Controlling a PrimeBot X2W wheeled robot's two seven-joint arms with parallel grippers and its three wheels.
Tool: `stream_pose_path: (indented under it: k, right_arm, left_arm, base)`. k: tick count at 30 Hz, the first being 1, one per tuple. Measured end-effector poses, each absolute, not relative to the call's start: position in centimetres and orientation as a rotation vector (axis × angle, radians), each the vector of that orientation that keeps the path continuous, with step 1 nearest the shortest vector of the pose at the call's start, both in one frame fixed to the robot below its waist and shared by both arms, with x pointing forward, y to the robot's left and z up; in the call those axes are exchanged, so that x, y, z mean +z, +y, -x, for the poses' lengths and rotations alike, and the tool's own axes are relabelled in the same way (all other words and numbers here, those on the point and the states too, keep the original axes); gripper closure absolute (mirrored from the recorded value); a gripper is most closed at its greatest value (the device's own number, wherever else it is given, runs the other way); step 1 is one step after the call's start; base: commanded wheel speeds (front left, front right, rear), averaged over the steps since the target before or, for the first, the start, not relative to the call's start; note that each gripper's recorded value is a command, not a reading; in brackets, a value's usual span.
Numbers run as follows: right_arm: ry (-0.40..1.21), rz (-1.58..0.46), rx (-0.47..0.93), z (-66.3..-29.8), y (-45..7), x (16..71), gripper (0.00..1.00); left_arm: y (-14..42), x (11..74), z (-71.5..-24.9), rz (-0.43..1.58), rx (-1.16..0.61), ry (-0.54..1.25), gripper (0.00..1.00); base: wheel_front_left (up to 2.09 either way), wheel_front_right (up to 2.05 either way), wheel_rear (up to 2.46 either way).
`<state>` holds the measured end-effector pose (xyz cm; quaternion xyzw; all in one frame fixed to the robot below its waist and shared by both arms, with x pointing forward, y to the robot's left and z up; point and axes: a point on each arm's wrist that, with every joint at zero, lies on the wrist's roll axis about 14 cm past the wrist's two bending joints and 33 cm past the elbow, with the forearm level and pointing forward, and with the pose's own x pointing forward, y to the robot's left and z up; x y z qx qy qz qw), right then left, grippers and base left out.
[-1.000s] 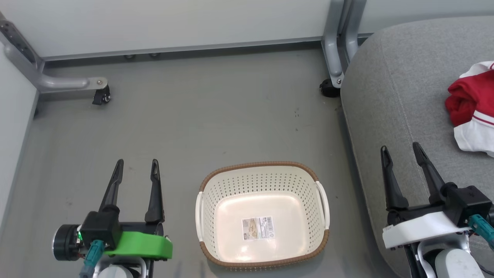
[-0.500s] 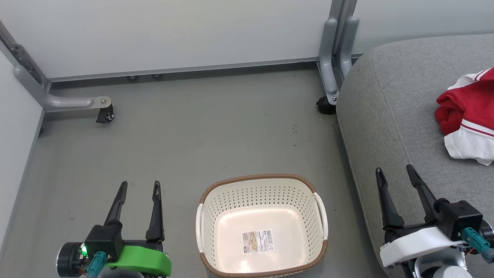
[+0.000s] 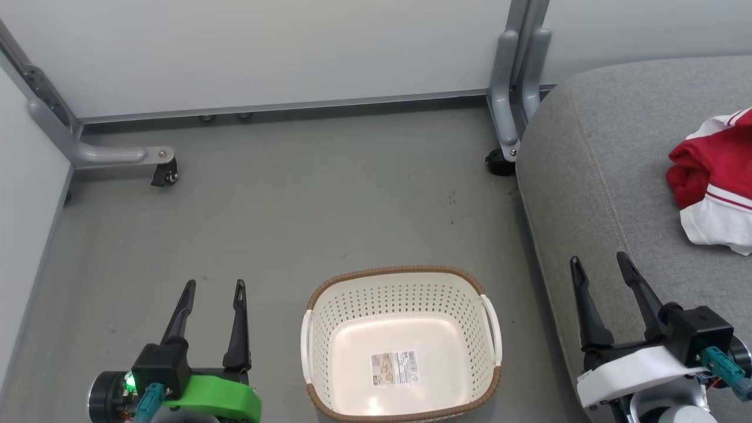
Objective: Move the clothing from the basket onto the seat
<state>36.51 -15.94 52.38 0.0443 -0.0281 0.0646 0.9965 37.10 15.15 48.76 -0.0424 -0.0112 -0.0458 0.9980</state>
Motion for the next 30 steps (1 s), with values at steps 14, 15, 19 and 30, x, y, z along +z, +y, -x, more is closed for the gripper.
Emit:
stream_pose_path:
  k: [14, 15, 19, 30]
  right_arm:
    - [-0.015, -0.178, 0.122, -36.4, -15.9, 51.1, 1.0]
    - [-0.012, -0.196, 0.119, -36.4, -15.9, 51.0, 1.0]
    - [0.005, -0.277, 0.108, -36.3, -16.2, 50.6, 1.0]
    - [0.018, -0.471, 0.086, -36.7, -16.8, 50.3, 1.0]
  left_arm:
    - [15.5, 47.0, -36.7, 0.159, -0.067, 0.046, 1.0]
    - [15.6, 47.0, -36.7, 0.174, -0.062, 0.051, 1.0]
    - [16.3, 46.8, -36.7, 0.253, -0.031, 0.066, 1.0]
    - [17.3, 46.4, -36.8, 0.449, 0.019, 0.099, 1.0]
  base:
    - [0.0, 0.0, 0.0]
    - [0.0, 0.0, 0.0]
    - [0.0, 0.0, 0.0]
    - [0.0, 0.0, 0.0]
